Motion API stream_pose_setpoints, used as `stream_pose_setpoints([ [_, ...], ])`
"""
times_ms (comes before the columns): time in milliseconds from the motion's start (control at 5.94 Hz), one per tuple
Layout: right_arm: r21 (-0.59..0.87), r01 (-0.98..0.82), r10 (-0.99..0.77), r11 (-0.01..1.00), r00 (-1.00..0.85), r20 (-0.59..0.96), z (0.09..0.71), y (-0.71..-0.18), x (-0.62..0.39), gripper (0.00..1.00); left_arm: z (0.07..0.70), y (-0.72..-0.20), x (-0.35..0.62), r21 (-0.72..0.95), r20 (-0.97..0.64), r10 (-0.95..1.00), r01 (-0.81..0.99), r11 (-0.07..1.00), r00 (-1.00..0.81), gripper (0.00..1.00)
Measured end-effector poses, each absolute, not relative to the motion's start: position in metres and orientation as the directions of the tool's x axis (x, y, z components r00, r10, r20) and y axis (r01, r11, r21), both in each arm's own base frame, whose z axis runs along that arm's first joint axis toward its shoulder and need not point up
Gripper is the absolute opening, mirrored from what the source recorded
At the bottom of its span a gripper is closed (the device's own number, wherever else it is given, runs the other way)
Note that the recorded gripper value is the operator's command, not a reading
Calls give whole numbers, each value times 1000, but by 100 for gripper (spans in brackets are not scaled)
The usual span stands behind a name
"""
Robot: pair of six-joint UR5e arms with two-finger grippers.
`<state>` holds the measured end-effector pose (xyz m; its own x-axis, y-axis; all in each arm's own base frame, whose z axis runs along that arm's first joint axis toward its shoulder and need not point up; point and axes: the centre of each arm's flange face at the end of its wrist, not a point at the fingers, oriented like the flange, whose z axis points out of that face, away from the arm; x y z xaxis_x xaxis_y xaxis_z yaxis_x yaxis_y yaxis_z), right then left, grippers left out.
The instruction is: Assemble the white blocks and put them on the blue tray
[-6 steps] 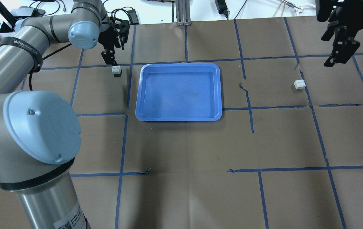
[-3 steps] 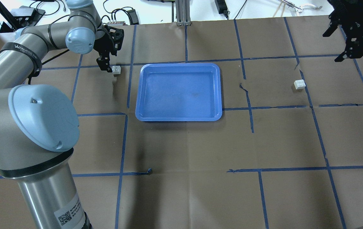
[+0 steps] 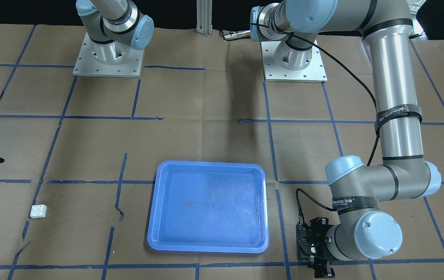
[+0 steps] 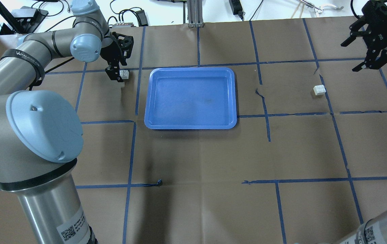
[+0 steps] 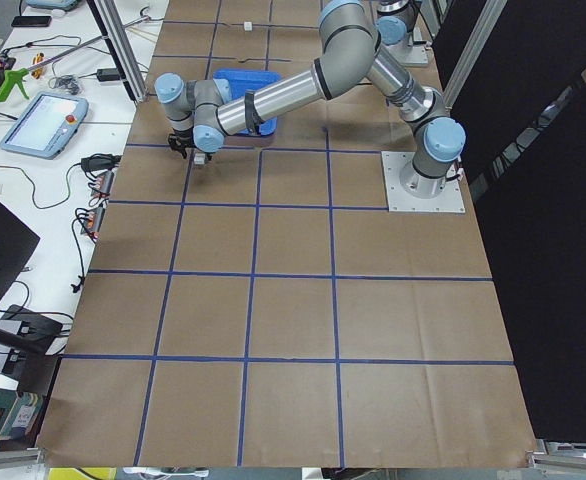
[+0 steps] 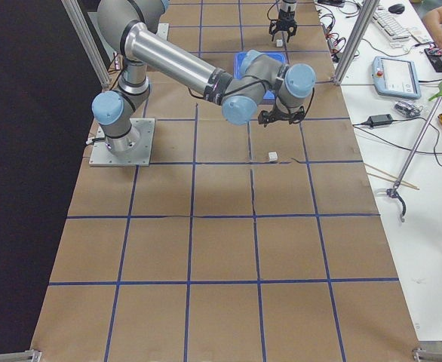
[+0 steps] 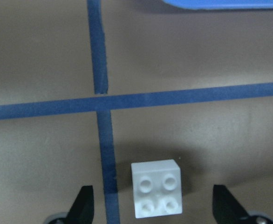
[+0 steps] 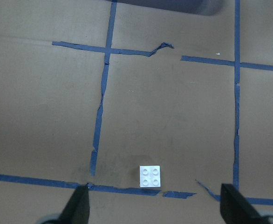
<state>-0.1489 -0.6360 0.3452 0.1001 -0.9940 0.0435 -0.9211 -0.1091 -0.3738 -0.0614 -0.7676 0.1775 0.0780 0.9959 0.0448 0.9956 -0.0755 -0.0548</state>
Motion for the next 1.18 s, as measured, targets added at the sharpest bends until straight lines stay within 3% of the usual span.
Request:
stream_pose_setpoints([
  [168,-429,-896,-993,-116,114,30,307,-646,-158,100,175,-767,-61,-54,45,996,996,-76,79,18],
  [337,-467,-875,-992,-126,126,31,276,-655,-162,100,175,-767,-61,-53,40,996,996,-77,79,5],
  [1178,-531,-842,-993,-99,121,-8,180,-666,-173,100,264,-740,-100,-56,19,997,996,-73,74,0],
])
